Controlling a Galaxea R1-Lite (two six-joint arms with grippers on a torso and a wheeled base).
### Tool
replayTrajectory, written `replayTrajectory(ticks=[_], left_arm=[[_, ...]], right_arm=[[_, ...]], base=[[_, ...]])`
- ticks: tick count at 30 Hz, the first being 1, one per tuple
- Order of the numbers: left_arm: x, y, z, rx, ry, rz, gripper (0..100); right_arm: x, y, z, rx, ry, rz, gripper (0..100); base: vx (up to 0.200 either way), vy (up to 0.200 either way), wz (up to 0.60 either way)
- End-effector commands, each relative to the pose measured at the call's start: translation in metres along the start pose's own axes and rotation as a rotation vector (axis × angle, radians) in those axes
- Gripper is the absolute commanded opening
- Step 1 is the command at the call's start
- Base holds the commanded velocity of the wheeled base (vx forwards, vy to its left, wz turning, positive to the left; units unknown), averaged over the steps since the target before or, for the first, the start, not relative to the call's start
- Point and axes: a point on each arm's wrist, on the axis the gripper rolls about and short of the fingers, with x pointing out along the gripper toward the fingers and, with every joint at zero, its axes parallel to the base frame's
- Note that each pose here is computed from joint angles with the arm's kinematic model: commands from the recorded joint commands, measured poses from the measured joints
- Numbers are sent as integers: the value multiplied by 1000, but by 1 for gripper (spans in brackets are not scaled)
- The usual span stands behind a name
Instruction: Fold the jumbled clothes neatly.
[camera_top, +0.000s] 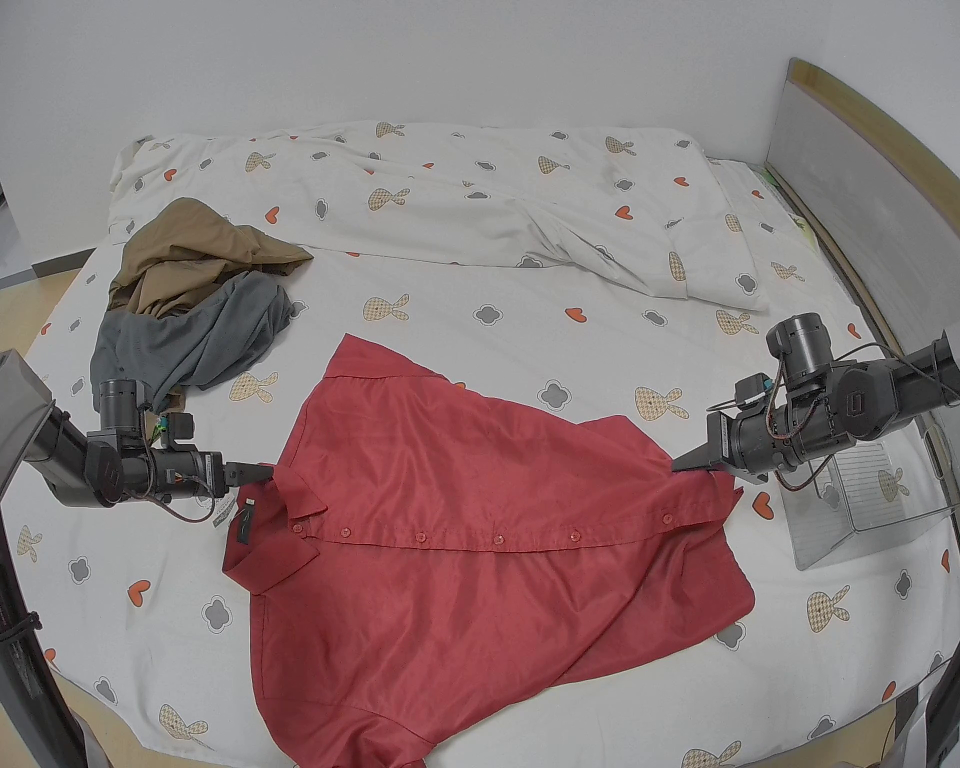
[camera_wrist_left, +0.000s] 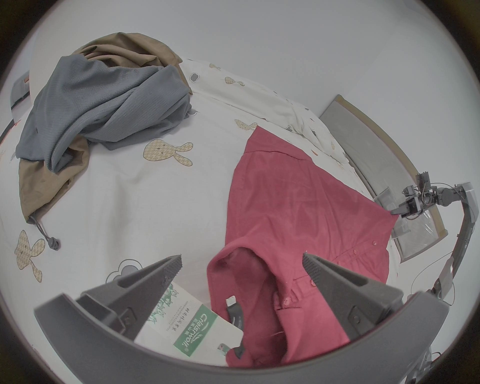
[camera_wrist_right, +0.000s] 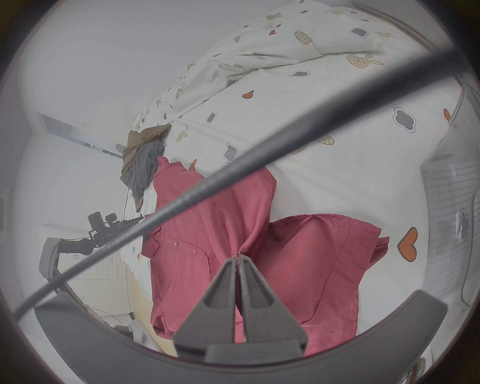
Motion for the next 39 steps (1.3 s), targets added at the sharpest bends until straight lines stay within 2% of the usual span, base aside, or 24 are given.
replayTrajectory(ticks=[1, 10, 16, 17, 25, 31, 39], left_arm=[[12, 6, -10, -16, 25, 1, 100], [37, -17, -20, 6, 80, -66, 100], [48, -16, -31, -2, 118, -56, 100], [49, -15, -32, -1, 121, -47, 0], [45, -7, -26, -6, 99, -25, 0], [33, 8, -18, -20, 64, 14, 0], [18, 21, -11, -45, 49, 50, 0]], right_arm=[[1, 0, 0, -1, 2, 1, 0], [1, 0, 0, 2, 1, 1, 0], [1, 0, 0, 3, 3, 0, 0], [1, 0, 0, 3, 3, 0, 0], [4, -2, -1, 6, 9, -2, 0], [12, -11, 1, 24, 18, -15, 0], [15, -9, 7, 20, 4, -10, 0]], base=[[0, 0, 0], [0, 0, 0], [0, 0, 0], [0, 0, 0], [0, 0, 0], [0, 0, 0], [0, 0, 0]])
